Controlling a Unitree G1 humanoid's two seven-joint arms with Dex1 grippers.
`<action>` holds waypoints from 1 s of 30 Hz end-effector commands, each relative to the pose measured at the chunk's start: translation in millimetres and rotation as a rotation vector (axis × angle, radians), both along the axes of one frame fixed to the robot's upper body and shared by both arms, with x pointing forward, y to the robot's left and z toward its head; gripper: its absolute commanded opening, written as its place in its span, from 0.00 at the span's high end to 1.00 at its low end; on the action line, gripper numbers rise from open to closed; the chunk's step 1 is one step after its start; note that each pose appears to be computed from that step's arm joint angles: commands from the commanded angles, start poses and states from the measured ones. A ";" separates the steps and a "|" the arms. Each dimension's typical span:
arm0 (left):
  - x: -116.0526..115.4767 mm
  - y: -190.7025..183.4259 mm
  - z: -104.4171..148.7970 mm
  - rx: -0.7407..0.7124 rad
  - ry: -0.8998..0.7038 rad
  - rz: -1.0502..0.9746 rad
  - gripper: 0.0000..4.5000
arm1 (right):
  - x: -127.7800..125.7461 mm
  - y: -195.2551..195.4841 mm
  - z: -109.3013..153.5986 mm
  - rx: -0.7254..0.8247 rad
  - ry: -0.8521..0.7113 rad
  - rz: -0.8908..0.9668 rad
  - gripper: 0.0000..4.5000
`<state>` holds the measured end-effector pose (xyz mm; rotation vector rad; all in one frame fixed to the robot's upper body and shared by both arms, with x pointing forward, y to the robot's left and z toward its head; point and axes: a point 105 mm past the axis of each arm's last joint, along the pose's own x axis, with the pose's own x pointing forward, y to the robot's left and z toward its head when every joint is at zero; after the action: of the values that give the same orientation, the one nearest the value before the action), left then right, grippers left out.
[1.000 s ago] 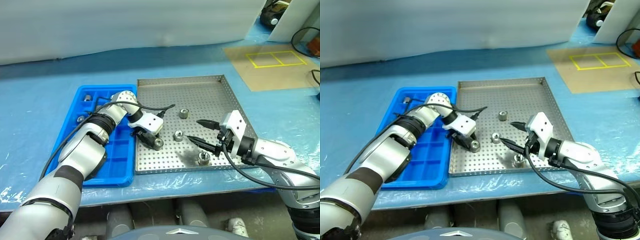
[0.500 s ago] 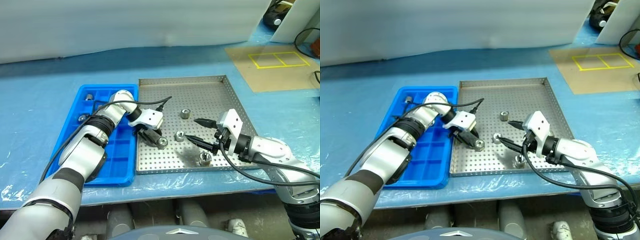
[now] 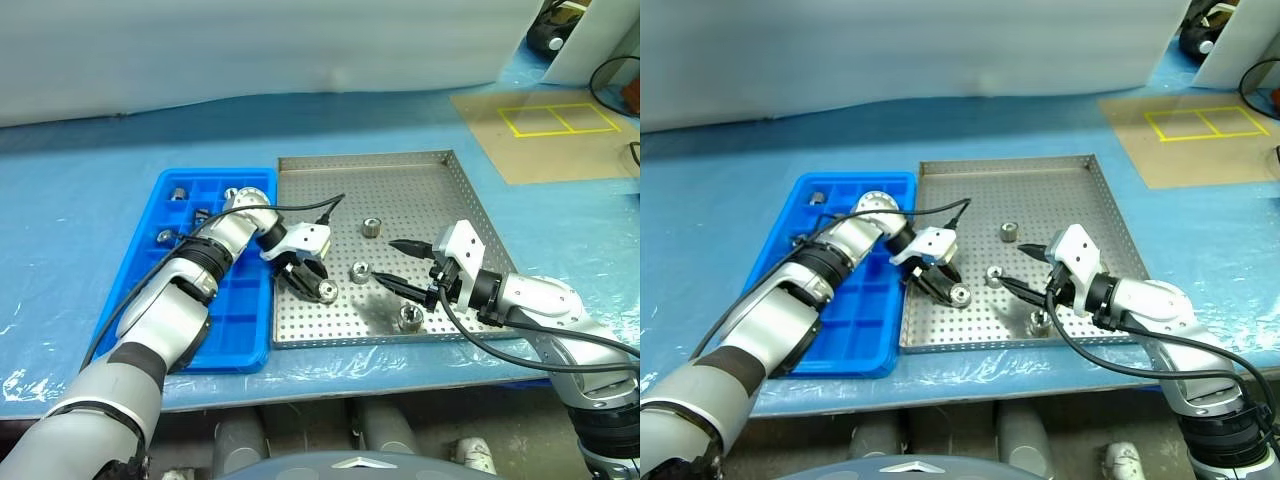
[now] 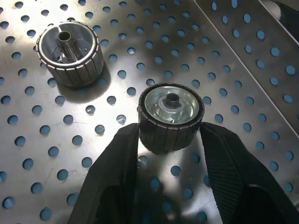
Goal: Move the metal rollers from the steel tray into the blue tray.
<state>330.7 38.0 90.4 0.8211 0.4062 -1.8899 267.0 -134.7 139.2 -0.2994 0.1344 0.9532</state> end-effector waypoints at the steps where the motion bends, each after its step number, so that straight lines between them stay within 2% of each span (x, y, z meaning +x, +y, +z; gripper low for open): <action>1: 1.7 7.5 -2.7 0.017 -0.035 -0.011 0.44 | -2.9 1.8 6.8 -0.005 -0.039 0.014 0.25; 2: 2.3 8.5 -3.6 0.020 -0.047 -0.013 0.39 | -3.1 1.7 6.7 -0.005 -0.039 0.013 0.25; 6: 3.5 9.3 -7.2 0.030 -0.080 -0.022 0.10 | -3.4 1.4 6.4 -0.004 -0.040 0.009 0.25; 17: -0.1 -19.2 -3.1 -0.100 -0.061 0.007 0.10 | -4.0 0.5 5.2 -0.012 -0.042 0.003 0.25; 22: -8.0 -15.4 -6.2 -0.067 -0.008 -0.027 0.10 | -4.8 -0.6 3.9 -0.021 -0.039 -0.001 0.25; 29: -5.3 -11.4 -9.4 -0.052 -0.041 -0.022 0.10 | -4.0 -1.5 5.2 -0.023 -0.044 -0.003 0.25; 30: -4.0 -11.9 -7.6 -0.063 -0.040 -0.010 0.13 | -3.6 -1.1 5.3 -0.022 -0.044 -0.002 0.25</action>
<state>324.8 23.7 80.2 0.8232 0.3271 -1.8962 264.8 -138.2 132.2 -0.3082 0.1571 0.9380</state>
